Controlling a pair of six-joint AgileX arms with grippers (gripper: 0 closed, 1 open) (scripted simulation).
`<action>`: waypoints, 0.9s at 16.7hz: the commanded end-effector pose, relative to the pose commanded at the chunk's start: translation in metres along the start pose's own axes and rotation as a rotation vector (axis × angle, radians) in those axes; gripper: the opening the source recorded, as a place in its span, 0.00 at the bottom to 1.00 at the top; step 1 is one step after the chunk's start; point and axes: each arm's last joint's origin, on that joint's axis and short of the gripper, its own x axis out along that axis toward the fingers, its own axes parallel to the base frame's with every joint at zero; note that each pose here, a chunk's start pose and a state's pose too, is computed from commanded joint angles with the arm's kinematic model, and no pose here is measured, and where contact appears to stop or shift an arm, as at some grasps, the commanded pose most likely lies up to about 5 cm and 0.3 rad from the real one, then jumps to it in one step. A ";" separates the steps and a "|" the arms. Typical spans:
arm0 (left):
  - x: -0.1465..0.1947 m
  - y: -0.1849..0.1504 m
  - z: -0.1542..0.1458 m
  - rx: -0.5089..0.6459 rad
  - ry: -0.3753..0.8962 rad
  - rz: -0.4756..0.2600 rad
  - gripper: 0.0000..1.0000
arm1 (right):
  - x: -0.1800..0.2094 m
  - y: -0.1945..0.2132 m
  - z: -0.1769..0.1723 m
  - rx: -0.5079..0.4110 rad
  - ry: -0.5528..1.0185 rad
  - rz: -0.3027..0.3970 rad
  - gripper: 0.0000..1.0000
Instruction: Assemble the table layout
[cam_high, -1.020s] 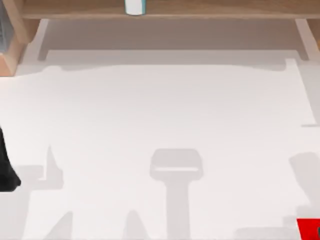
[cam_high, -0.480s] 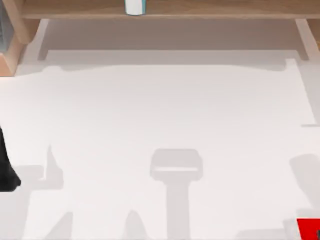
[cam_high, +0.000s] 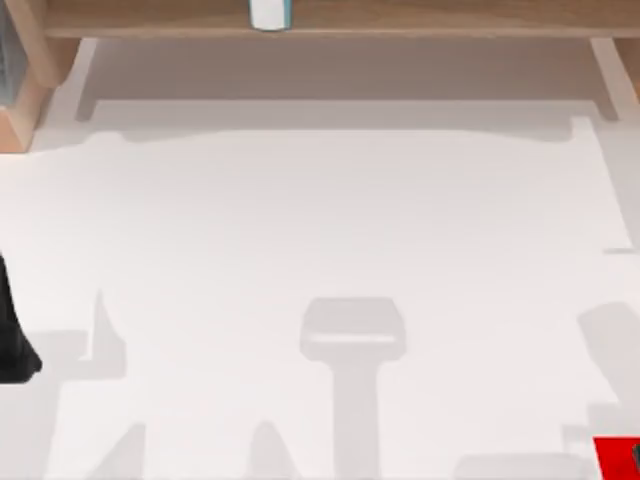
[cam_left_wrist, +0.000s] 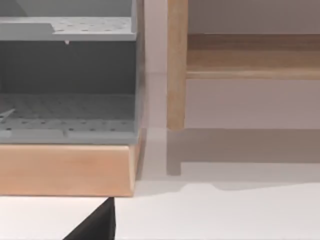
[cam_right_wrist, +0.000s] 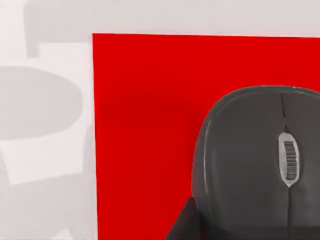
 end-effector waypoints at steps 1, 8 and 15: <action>0.000 0.000 0.000 0.000 0.000 0.000 1.00 | -0.001 0.000 0.001 0.000 -0.011 0.003 0.00; 0.000 0.000 0.000 0.000 0.000 0.000 1.00 | -0.011 0.001 0.007 0.002 -0.086 0.020 0.00; 0.000 0.000 0.000 0.000 0.000 0.000 1.00 | -0.013 0.002 0.009 -0.001 -0.112 0.028 0.00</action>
